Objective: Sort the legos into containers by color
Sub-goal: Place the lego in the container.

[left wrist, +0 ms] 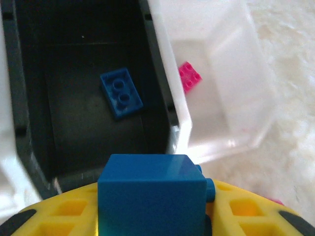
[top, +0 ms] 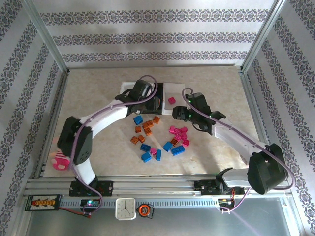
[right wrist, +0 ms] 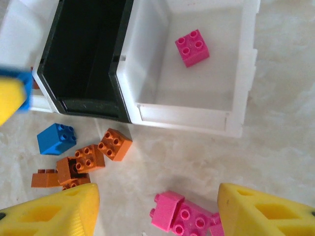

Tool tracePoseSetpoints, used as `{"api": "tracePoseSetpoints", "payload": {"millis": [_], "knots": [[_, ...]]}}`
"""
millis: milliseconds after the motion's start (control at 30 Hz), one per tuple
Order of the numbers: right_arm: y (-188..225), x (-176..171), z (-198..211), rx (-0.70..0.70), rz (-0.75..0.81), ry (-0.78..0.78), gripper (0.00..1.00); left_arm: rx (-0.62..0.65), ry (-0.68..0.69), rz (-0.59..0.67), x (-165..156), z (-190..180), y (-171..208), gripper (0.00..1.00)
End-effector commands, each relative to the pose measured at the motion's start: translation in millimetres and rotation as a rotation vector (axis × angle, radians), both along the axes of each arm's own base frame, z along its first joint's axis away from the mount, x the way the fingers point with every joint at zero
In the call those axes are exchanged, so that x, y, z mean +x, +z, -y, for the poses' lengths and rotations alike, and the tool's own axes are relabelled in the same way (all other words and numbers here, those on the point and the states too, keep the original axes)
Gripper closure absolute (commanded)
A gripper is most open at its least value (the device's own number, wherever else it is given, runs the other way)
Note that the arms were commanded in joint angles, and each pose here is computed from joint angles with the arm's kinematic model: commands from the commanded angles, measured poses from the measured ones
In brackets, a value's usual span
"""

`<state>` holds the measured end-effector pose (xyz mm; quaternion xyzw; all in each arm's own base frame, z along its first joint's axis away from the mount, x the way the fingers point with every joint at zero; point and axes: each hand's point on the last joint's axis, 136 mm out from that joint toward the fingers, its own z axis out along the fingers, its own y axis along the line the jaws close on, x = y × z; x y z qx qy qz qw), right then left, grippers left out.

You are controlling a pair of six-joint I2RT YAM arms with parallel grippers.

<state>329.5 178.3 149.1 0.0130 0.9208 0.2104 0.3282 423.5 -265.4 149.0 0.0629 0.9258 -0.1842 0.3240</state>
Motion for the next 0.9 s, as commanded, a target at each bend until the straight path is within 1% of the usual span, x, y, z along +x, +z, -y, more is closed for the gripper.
{"api": "tracePoseSetpoints", "payload": {"millis": [0,67,133,200,267,400,500,600,733,867], "knots": [[-0.9,-8.3,12.6,-0.010,0.001,-0.031,0.35,0.020,0.033,0.035,33.5,-1.3,-0.7,0.74],[-3.2,-13.6,15.2,-0.009,-0.009,-0.030,0.35,0.044,0.050,0.036,49.1,0.0,-6.3,0.73],[-5.2,-17.9,17.3,-0.011,-0.016,-0.028,0.35,0.067,0.063,0.030,60.4,0.1,-12.9,0.69],[-7.0,-22.4,18.0,-0.008,-0.021,-0.023,0.34,0.083,0.069,0.021,68.9,-0.6,-20.2,0.62],[-10.7,-27.0,18.7,-0.009,-0.034,-0.013,0.32,0.092,0.069,0.015,74.8,0.6,-24.0,0.52],[-20.0,-35.3,20.1,-0.025,-0.074,0.002,0.31,0.079,0.061,0.028,79.7,5.0,-12.5,0.39],[-23.6,-39.1,19.0,-0.027,-0.093,0.019,0.31,0.032,0.054,0.069,77.5,7.7,13.6,0.29],[-24.2,-42.9,14.0,-0.017,-0.109,0.052,0.32,-0.044,0.036,0.115,66.0,10.7,47.0,0.22],[-26.8,-53.1,-4.3,0.002,-0.145,0.146,0.33,-0.172,0.013,0.186,35.5,6.6,91.0,0.15],[-35.2,-81.9,-39.8,-0.056,-0.186,0.323,0.33,-0.242,0.008,0.226,-8.3,-12.8,105.8,0.09]]}}
